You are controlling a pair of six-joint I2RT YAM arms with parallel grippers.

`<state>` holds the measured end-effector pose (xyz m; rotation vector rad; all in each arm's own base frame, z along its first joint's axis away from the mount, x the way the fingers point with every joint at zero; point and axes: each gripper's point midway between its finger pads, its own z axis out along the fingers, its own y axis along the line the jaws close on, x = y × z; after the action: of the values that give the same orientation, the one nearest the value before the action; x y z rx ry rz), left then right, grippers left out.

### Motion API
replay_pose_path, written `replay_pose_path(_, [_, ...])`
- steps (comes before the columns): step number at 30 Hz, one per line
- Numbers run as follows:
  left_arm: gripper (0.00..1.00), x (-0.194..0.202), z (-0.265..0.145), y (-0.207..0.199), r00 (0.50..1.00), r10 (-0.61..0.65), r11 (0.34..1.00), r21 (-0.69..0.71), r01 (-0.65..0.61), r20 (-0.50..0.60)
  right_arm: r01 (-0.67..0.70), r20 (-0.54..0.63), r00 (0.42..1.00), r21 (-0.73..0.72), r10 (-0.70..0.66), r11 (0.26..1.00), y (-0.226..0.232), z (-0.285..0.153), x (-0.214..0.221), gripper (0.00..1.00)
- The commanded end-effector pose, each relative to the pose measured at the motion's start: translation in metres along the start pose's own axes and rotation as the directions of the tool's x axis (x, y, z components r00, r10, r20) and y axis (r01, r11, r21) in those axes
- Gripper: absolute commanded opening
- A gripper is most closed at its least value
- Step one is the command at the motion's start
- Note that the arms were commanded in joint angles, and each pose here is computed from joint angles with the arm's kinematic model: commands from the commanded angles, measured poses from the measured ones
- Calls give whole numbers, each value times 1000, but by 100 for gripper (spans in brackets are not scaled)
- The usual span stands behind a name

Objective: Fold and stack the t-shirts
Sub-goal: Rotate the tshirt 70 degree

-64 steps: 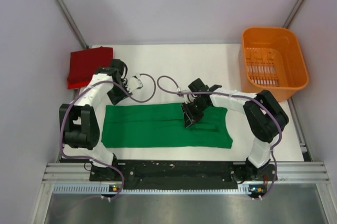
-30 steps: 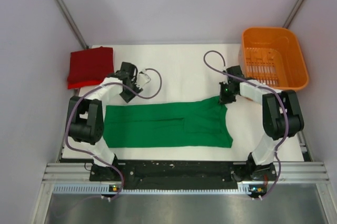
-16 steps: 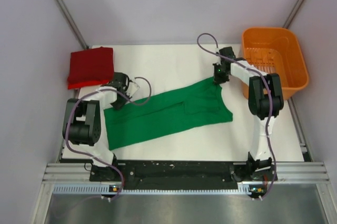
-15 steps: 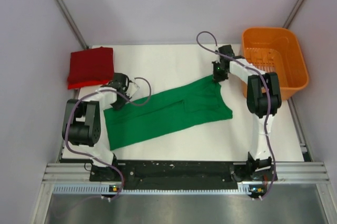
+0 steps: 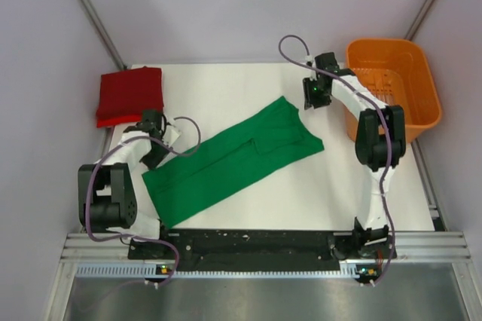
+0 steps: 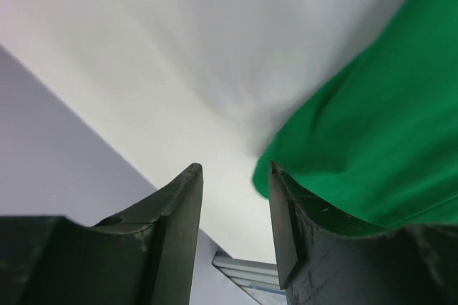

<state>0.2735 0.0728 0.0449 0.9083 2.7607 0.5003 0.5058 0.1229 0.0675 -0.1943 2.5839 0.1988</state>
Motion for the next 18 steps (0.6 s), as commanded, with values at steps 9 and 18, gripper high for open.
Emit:
replay_pose_path(9, [45,0,-11,29,999,-52,999,-14,52,-2,47,-60,997,-46,-50,998,39,-71,126,2])
replay_pose_path(18, [42,1,-1,2,998,-59,993,98,59,-4,113,-194,978,155,-82,982,-1,-22,127,0])
